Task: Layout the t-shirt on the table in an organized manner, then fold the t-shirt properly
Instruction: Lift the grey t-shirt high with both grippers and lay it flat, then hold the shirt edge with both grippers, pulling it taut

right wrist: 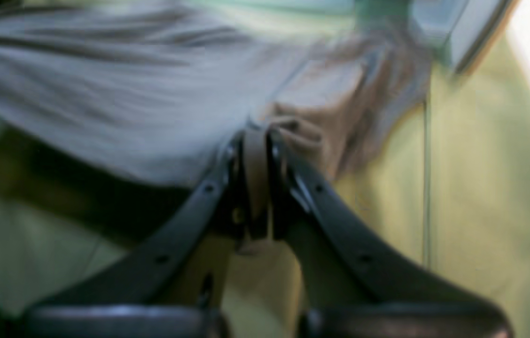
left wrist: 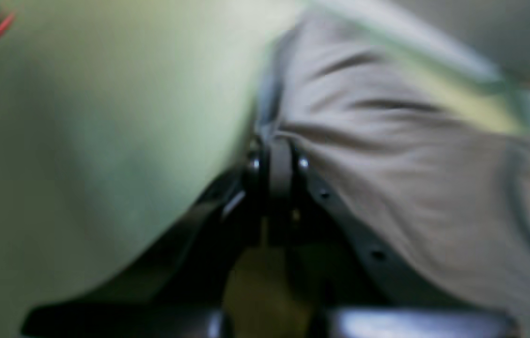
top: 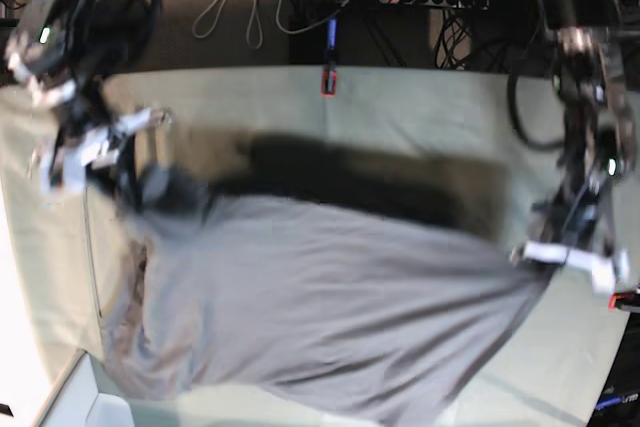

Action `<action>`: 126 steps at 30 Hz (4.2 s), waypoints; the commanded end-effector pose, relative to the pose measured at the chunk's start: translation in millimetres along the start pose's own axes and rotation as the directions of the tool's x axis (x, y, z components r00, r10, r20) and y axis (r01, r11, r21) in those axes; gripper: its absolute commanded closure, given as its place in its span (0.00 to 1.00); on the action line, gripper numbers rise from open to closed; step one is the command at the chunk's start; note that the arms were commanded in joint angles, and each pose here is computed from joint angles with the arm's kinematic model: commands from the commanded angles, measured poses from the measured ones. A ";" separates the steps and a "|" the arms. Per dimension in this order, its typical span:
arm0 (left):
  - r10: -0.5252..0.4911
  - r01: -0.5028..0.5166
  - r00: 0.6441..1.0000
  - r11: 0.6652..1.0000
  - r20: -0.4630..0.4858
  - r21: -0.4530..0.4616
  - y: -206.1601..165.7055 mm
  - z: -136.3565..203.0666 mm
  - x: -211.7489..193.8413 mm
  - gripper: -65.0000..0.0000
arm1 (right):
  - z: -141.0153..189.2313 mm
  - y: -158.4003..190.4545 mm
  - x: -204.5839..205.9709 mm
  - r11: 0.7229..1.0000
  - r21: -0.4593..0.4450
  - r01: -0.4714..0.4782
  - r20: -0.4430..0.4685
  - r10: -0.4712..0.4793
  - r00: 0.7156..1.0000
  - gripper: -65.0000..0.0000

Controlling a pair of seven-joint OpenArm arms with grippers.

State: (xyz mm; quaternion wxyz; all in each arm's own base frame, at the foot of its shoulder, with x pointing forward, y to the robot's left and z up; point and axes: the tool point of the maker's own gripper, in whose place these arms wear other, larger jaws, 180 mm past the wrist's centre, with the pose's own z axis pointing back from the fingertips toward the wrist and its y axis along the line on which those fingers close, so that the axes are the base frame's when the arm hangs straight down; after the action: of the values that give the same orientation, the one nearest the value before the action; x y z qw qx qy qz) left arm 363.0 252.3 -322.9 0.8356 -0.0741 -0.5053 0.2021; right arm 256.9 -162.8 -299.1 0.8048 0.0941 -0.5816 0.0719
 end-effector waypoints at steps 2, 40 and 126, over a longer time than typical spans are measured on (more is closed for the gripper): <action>0.033 -0.034 0.998 0.999 0.049 0.018 14.2 11.9 6.5 1.00 | 10.6 15.4 4.9 0.999 0.037 0.034 0.063 -0.036 0.997 1.00; 0.308 -0.289 0.949 0.937 -0.073 0.194 106.1 85.2 -83.5 1.00 | 140.1 -2.1 -86.7 0.948 -0.207 0.241 0.026 -0.241 0.970 1.00; 0.331 -0.324 0.944 0.924 0.001 0.202 113.1 80.8 -63.8 1.00 | 101.1 18.8 -103.1 0.935 -0.118 0.335 0.063 -0.330 0.942 1.00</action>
State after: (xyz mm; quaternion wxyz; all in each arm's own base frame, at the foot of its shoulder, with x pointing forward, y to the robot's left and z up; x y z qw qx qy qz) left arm 227.0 315.8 -389.1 0.8107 -0.0797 -0.4227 0.3972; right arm 124.3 -165.8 -375.5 0.8108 0.1396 -0.5589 -0.1036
